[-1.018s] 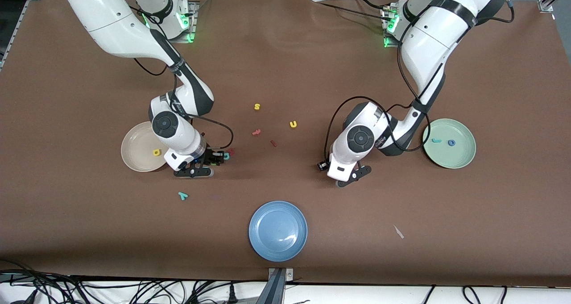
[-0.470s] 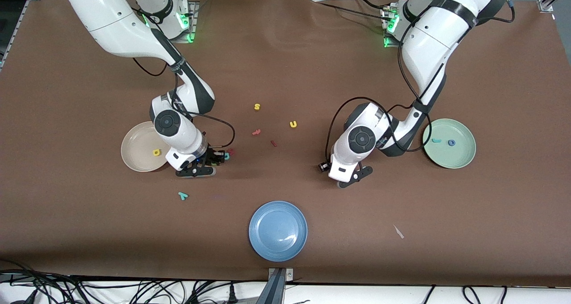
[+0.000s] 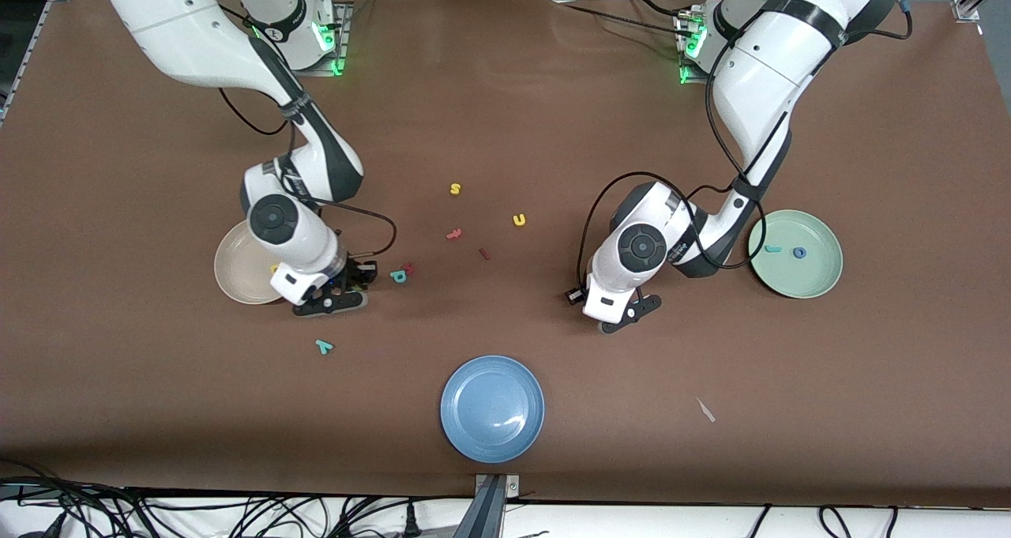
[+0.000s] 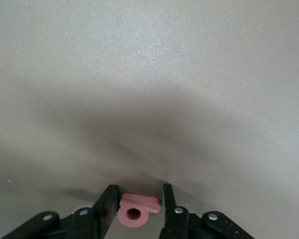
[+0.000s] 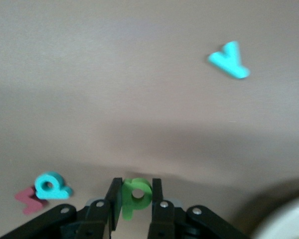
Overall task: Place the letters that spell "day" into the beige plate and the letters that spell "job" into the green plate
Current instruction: 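Carry the pink b to the green plate while the right gripper carries 'p'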
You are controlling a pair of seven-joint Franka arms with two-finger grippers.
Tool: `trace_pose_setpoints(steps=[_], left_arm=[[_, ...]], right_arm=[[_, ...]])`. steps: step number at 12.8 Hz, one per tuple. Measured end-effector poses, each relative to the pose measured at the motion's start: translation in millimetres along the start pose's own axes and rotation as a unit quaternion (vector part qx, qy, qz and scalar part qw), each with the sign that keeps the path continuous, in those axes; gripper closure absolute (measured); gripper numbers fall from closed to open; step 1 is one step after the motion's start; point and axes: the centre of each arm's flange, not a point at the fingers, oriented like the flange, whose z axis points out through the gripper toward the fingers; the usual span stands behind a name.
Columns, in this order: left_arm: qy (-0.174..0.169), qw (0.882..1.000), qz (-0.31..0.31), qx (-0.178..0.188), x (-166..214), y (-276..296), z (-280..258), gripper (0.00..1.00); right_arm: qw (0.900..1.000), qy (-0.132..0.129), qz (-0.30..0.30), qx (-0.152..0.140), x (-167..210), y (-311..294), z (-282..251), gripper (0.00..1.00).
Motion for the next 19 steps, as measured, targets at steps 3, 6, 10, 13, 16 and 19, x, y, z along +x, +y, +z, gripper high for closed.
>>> trace_pose_setpoints(steps=[3, 6, 10, 13, 16, 19], left_arm=[[0.0, 1.0, 0.0, 0.0, 0, 0, 0, 0.61], [0.001, 1.0, 0.0, -0.001, 1, 1, -2, 0.65], [0.001, 1.0, -0.003, 0.0, 4, -1, -4, 0.66], [-0.005, 0.999, -0.016, 0.029, 31, -19, -42, 0.66], [-0.032, 0.997, 0.008, 0.071, 61, -64, -122, 0.66], [-0.096, 0.989, 0.059, 0.099, 110, -155, -181, 0.66]], right_arm=[[0.999, -0.005, -0.037, -0.011, -9, 39, -28, 0.72], [0.997, -0.019, -0.068, -0.02, -29, 77, -47, 0.72], [0.995, -0.045, -0.081, -0.026, -66, 111, -51, 0.65], [0.995, -0.049, -0.081, -0.025, -73, 112, -47, 0.34], [0.996, -0.038, -0.081, -0.026, -70, 112, -49, 0.05], [0.996, -0.006, -0.089, -0.02, -54, 105, -39, 0.01]])
